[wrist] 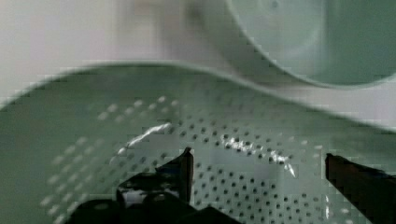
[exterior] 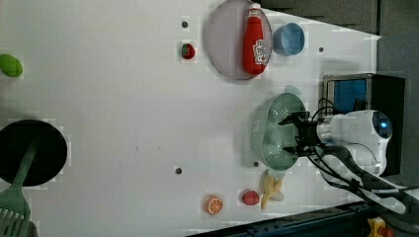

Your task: Drag strainer left to right.

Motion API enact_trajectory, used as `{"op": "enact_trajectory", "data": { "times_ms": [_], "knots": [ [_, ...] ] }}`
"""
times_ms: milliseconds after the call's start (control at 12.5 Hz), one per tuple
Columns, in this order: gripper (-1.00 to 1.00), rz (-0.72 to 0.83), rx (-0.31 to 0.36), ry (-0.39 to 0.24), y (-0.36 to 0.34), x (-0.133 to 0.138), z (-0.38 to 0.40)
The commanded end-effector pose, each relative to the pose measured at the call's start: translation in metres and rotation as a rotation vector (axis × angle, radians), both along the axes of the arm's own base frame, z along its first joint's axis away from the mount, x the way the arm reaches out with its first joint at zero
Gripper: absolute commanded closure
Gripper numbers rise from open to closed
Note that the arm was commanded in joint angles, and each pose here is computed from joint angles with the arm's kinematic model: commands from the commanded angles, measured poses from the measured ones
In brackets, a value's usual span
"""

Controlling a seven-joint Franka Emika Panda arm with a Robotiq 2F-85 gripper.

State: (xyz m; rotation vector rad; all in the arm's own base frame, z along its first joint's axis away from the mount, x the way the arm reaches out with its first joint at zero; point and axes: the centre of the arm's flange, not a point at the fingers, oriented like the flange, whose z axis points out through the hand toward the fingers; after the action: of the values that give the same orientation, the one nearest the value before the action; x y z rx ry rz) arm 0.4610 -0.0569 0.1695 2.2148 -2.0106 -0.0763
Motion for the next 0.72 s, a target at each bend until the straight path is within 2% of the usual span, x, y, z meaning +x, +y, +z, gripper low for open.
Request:
{"op": "enact_trajectory", "data": {
  "times_ms": [80, 240, 320, 400, 560, 640, 720],
  "knots": [
    [-1.00, 0.254, -0.026, -0.077, 0.021, 0.031, 0.093],
    [-1.00, 0.346, -0.053, -0.060, 0.021, 0.041, 0.157],
    [-1.00, 0.352, -0.038, -0.055, 0.020, 0.043, 0.193],
    [-1.00, 0.369, 0.004, -0.044, 0.021, 0.041, 0.227],
    [-1.00, 0.439, 0.138, -0.052, 0.028, 0.030, 0.298],
    [-1.00, 0.493, 0.167, -0.060, 0.029, 0.023, 0.335],
    [-1.00, 0.536, 0.155, -0.064, 0.028, 0.016, 0.368]
  ]
}}
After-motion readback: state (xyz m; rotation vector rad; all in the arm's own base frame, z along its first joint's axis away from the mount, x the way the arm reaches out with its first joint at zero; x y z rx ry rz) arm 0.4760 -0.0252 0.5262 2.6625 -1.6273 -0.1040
